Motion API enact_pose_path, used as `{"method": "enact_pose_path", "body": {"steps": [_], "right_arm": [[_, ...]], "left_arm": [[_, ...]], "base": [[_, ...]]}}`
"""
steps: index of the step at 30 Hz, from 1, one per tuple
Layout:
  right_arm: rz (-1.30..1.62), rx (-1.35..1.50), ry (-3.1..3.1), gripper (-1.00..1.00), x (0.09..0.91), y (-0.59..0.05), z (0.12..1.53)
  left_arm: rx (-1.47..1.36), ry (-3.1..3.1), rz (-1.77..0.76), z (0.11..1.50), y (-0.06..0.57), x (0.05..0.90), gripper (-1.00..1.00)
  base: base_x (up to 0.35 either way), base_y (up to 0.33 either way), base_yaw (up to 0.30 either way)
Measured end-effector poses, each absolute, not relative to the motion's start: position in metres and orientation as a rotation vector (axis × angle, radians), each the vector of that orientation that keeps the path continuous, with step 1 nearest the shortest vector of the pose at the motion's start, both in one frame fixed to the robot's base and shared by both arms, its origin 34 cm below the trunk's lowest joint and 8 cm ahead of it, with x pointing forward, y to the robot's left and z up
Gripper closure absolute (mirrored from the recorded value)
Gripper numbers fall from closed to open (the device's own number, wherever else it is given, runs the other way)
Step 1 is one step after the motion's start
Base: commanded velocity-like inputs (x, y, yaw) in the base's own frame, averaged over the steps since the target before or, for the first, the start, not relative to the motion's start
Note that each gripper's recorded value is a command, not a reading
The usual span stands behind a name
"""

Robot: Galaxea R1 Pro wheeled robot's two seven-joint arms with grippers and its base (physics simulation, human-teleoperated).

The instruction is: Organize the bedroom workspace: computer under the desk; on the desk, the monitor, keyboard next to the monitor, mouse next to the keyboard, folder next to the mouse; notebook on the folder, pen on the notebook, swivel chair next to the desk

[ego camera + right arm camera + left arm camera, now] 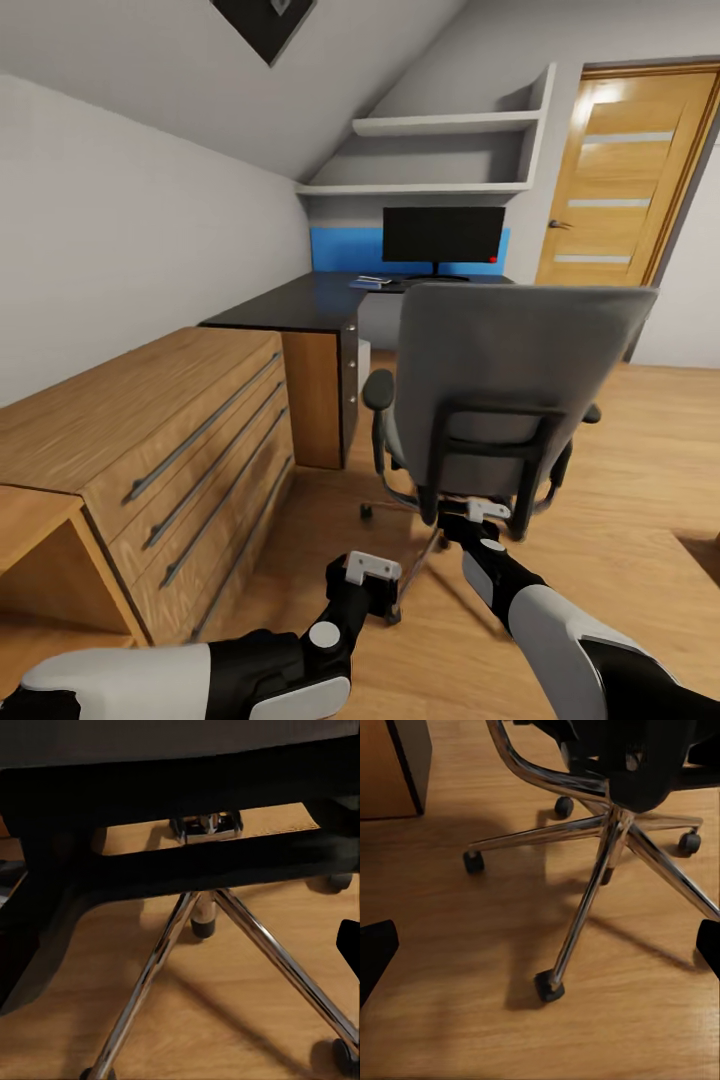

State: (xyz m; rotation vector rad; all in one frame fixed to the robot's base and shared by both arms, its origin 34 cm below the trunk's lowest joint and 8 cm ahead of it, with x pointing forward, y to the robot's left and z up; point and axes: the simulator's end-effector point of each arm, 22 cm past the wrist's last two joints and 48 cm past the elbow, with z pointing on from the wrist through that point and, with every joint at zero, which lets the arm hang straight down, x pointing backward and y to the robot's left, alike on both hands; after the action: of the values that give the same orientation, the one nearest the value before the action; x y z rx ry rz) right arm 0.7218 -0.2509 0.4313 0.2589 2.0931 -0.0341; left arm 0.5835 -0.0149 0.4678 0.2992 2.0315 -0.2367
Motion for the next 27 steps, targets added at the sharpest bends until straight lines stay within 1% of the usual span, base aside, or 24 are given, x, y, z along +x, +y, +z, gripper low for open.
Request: {"method": "enact_pose_path", "body": {"steps": [10, 13, 27], "right_arm": [[-0.034, 0.259, 2.093, -1.0, 0.7219, -0.251, 0.4314], [-0.034, 0.257, 2.093, -1.0, 0.7219, -0.2509, 0.4314], [-0.036, 0.258, 2.091, -1.0, 0.7223, -0.2521, 0.4319]], "left_arm": [[0.303, 2.031, -0.237, 0.4677, -0.0158, 0.5828, -1.0], [0.304, 2.03, -0.236, 0.4677, -0.0159, 0.5827, -1.0], [0.304, 2.031, -0.238, 0.4676, -0.0162, 0.5827, -1.0]], "base": [[0.0, 0.0, 0.275], [0.0, 0.0, 0.18], [-0.011, 0.0, 0.018]]}}
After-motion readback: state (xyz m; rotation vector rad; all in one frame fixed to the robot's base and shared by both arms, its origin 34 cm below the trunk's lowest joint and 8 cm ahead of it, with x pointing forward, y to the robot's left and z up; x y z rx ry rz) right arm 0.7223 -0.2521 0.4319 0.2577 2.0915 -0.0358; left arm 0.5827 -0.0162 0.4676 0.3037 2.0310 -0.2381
